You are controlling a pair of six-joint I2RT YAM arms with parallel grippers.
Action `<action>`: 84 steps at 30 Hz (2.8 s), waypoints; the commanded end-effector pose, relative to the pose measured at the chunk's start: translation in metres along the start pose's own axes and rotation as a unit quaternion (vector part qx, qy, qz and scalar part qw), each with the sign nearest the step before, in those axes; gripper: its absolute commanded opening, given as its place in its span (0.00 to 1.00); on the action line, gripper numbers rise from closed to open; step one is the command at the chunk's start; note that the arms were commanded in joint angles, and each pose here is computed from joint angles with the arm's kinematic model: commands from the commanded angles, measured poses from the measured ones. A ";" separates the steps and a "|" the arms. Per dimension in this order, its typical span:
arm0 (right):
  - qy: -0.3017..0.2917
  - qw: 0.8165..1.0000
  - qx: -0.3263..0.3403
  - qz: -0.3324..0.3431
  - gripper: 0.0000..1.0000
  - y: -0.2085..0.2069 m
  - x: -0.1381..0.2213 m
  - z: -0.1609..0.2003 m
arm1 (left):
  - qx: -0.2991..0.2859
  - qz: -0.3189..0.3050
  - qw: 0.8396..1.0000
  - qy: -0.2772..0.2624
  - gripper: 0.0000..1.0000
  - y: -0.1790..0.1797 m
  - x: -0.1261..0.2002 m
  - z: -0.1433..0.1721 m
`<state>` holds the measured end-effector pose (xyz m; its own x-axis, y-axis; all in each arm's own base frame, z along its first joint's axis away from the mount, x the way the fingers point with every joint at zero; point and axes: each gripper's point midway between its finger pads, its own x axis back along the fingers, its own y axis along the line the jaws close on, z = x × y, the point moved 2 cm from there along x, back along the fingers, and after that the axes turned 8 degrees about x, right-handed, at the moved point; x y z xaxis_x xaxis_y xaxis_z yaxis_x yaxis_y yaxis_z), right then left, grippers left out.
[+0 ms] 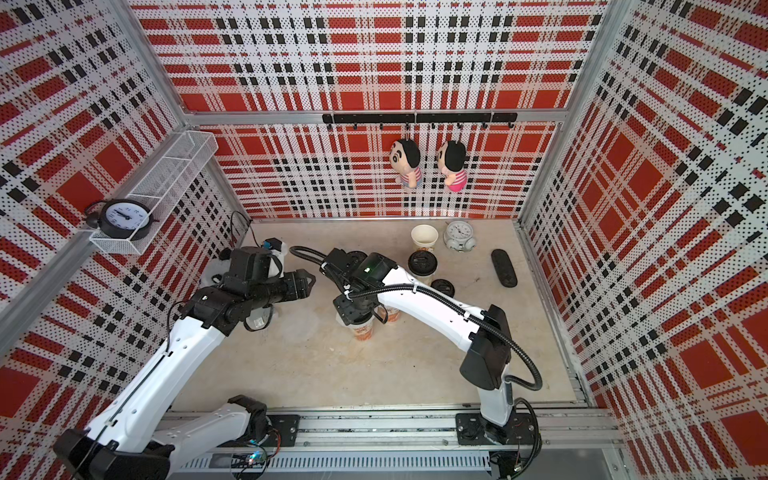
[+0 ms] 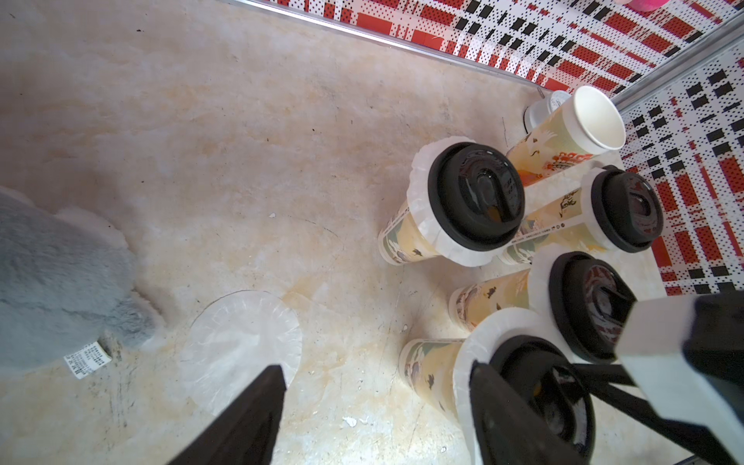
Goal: Put the leak-proof paper on the milk tea cups
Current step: Place the cup lid on the cup, then secure the cup lid on the cup.
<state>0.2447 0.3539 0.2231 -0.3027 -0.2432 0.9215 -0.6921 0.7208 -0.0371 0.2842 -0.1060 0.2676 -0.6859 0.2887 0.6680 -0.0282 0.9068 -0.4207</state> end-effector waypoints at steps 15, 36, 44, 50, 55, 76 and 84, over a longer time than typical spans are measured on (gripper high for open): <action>-0.008 1.000 -0.006 0.005 0.87 0.002 -0.001 -0.004 | -0.005 0.009 1.000 -0.003 0.76 0.000 0.004 0.000; -0.132 0.980 -0.139 0.044 0.93 -0.053 0.081 0.007 | -0.102 0.017 0.993 0.063 0.77 -0.057 -0.007 0.050; -0.161 0.955 -0.246 0.037 0.91 -0.104 0.087 0.068 | -0.142 0.012 0.985 0.094 0.78 -0.079 -0.023 0.076; -0.146 0.956 -0.253 0.021 0.89 -0.098 0.074 0.081 | -0.136 0.001 0.987 0.089 0.78 -0.081 -0.032 0.072; -0.143 0.956 -0.255 0.014 0.88 -0.096 0.066 0.082 | -0.130 0.005 0.988 0.084 0.78 -0.083 -0.034 0.069; -0.122 0.962 -0.246 0.002 0.86 -0.089 0.048 0.079 | -0.126 -0.013 0.986 0.104 0.77 -0.065 -0.045 0.083; -0.118 0.963 -0.244 -0.002 0.86 -0.087 0.043 0.078 | -0.122 -0.018 0.986 0.111 0.76 -0.056 -0.048 0.090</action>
<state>0.2398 0.2277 0.2373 -0.4789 -0.3409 0.8090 -0.3186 0.9262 0.2017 0.2554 -0.2045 0.2106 -0.5184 0.3061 0.7985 0.1583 0.9520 -0.2621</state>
